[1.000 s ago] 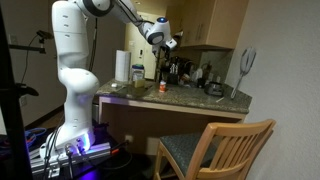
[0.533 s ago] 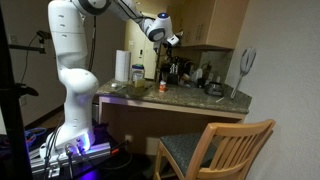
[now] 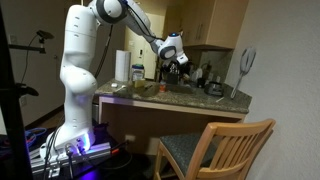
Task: Move the keys from left to right.
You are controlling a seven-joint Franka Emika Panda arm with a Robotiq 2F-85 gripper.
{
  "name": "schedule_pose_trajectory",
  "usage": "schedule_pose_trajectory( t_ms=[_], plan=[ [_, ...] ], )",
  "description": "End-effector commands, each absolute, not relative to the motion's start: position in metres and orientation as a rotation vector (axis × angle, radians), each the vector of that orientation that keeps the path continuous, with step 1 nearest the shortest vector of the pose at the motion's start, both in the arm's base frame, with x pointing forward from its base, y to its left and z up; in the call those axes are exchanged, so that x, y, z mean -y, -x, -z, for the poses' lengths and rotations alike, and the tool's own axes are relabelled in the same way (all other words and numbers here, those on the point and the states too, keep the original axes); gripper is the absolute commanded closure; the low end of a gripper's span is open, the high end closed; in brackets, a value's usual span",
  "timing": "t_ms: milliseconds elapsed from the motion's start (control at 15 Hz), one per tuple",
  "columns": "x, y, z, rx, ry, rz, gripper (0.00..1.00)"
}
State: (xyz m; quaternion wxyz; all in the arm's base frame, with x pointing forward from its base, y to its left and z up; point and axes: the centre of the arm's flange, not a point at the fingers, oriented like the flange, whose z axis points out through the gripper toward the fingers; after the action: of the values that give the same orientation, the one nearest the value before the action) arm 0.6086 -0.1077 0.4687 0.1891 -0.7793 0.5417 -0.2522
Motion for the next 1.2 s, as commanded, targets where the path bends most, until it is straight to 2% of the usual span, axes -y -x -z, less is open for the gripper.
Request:
schedule_pose_trajectory(
  t_ms=[0,533,867,933,1000,1133],
  plan=[
    [0.113,-0.625,-0.444,-1.607,2.178,0.513,0.99],
    [0.09,-0.616,-0.382,-1.723,2.216,0.119,0.99],
    [0.078,-0.618,-0.344,-1.778,2.17,0.245,0.99],
    [0.074,-0.619,-0.341,-1.803,2.137,0.24,0.82],
    [0.072,-0.619,-0.338,-1.823,2.129,0.252,0.7],
    [0.072,-0.622,-0.339,-1.842,2.132,0.309,0.58]
  ],
)
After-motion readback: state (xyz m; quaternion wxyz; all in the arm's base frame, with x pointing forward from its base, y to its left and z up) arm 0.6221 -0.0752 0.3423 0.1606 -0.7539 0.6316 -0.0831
